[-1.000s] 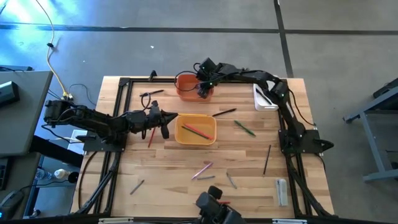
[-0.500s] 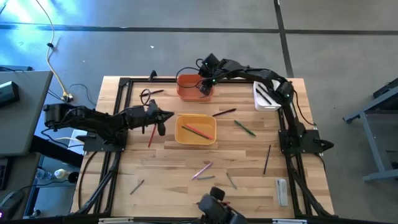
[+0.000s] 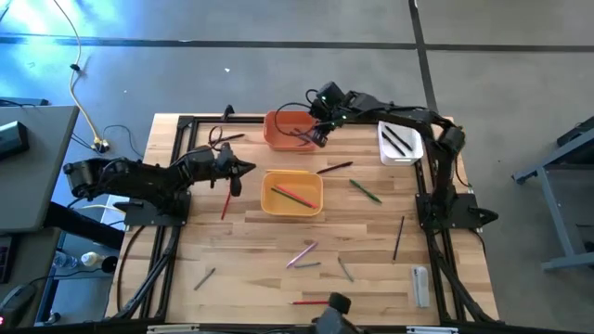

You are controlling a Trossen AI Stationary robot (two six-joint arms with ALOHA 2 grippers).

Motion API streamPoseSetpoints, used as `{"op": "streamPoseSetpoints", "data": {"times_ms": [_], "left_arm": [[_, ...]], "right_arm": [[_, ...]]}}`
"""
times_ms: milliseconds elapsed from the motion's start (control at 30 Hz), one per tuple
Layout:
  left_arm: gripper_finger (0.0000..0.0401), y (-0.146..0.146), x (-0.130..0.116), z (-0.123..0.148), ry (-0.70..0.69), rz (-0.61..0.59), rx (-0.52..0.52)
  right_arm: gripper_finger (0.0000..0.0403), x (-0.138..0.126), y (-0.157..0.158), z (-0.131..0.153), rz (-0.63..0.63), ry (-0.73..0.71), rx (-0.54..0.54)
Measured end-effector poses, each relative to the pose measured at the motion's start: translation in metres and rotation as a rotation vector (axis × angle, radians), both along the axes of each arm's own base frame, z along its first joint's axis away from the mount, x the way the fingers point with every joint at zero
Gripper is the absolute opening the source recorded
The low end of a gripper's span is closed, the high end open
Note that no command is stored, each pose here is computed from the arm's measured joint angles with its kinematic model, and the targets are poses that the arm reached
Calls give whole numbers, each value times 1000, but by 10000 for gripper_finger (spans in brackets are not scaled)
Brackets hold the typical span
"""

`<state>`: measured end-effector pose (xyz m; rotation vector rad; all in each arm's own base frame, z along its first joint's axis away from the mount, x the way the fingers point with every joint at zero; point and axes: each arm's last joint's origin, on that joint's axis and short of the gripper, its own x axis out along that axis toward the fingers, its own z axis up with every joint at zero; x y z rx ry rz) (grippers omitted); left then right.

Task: Sort crayons/erasers/pens/pencils in bins
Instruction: Put the yellow pencil into the yellow bin

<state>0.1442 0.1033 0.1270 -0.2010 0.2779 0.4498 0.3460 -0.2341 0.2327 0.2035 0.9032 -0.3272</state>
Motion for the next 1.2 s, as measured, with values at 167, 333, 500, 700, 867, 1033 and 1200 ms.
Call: {"op": "streamPoseSetpoints", "data": {"times_ms": [167,333,500,700,867,1033,1200], "left_arm": [[0,6,-3,-4,26,-12,-13],[13,16,5,-10,71,-21,-35],[57,29,20,-16,123,-36,-46],[116,41,30,-28,174,-66,-70],[145,44,33,-40,228,-92,-74],[148,49,38,-47,266,-104,-56],[138,54,43,-54,298,-125,-33]], "right_arm": [[5,-20,17,-5,-37,-128,-36],[1,-40,29,8,-59,-211,-72],[1,-51,37,23,-60,-242,-93],[0,-54,41,33,-50,-267,-115],[0,-54,41,34,-48,-267,-116],[0,-54,41,34,-44,-265,-120],[0,-52,43,34,-38,-271,-122]]}}
